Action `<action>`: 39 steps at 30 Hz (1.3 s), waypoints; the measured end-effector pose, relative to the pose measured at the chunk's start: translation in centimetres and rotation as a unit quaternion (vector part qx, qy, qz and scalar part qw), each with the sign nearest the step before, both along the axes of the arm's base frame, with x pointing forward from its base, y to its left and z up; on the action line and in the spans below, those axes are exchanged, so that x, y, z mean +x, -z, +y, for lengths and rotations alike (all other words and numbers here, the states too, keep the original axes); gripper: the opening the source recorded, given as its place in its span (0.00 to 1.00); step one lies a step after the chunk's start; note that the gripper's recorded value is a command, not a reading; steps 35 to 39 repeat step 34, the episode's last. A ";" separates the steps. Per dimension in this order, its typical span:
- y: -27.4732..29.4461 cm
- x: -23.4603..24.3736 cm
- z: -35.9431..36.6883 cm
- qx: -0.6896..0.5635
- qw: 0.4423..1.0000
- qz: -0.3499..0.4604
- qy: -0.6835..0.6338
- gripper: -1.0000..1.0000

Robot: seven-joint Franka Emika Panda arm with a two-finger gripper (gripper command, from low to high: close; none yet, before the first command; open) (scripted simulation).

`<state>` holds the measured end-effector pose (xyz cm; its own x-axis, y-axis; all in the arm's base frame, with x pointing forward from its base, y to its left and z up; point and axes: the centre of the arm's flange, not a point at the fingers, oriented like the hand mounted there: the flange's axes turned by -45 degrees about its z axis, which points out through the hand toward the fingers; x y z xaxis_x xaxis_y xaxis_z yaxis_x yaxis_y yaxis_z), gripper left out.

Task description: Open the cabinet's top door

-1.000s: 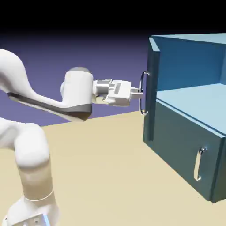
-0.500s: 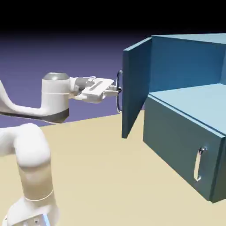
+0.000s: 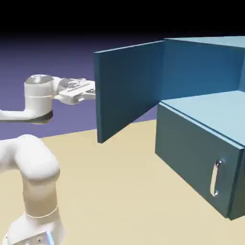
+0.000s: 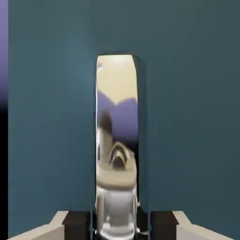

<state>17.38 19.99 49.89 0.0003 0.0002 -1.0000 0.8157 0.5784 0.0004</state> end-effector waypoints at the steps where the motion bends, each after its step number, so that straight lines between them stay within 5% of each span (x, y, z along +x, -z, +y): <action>1: 0.0 -0.4 1.1 0.000 1.000 0.000 0.011 0.00; 25: 0.0 -2.8 23.3 0.000 0.976 0.000 0.219 0.00; 39: 0.0 -1.9 29.2 0.000 0.962 0.000 0.273 0.00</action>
